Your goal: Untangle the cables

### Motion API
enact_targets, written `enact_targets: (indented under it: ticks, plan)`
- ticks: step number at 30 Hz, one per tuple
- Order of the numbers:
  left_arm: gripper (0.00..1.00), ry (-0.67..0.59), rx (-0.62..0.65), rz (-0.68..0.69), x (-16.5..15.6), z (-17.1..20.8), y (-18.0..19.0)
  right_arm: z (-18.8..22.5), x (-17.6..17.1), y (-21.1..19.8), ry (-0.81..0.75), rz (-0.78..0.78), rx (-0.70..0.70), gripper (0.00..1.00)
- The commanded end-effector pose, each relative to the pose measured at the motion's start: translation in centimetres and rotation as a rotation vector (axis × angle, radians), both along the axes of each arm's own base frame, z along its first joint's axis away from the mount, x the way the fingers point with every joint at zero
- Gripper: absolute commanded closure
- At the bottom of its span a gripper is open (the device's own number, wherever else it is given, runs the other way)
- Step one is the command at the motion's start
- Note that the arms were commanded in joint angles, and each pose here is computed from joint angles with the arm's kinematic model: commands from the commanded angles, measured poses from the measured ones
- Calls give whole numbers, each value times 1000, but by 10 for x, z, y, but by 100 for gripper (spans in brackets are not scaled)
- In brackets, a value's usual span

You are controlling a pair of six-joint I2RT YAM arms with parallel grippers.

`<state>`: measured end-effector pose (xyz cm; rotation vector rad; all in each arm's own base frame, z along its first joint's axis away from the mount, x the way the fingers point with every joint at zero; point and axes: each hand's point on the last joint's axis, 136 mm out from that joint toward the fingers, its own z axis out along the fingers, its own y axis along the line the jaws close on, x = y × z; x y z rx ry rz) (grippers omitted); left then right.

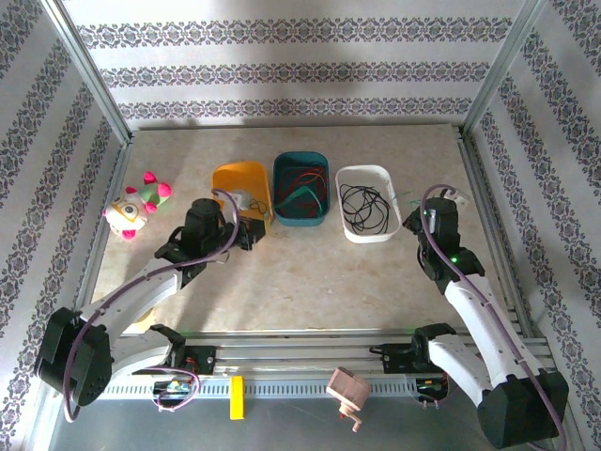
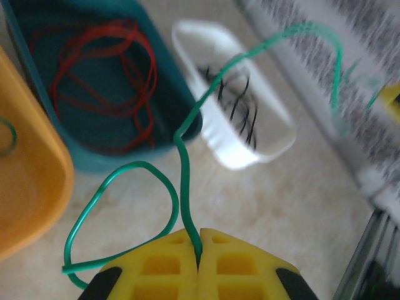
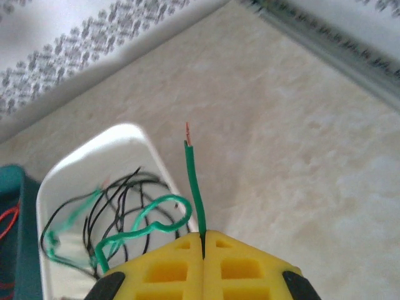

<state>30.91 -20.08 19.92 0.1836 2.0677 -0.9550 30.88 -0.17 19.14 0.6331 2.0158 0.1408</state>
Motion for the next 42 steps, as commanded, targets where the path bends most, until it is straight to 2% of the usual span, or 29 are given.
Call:
enact_targets:
  ticks: [1,5,8,14,17,21,27,34,39,42]
  plan:
    - [100,-56,-115,124,27,40,19,-14,2,30,30,137,70,96]
    - [100,17,-11,458,67,17,74,-20,7,68,53,285,65,96]
    - [100,98,-77,637,89,-2,99,-20,8,97,74,390,24,95]
    - [100,165,-175,793,116,-22,109,-19,9,122,88,476,39,95]
    - [100,163,-218,825,124,-24,111,-19,7,127,95,506,37,94]
    - [97,167,-204,804,129,-24,104,-22,4,131,112,528,34,94]
    - [61,177,-209,788,127,-26,96,-23,4,137,121,548,41,94]
    - [44,111,-216,709,125,0,78,-19,8,157,126,614,34,93]
    - [39,102,-151,489,111,7,35,-14,8,182,115,705,95,94]
    - [35,133,-221,242,94,4,-7,-16,6,196,116,751,155,94]
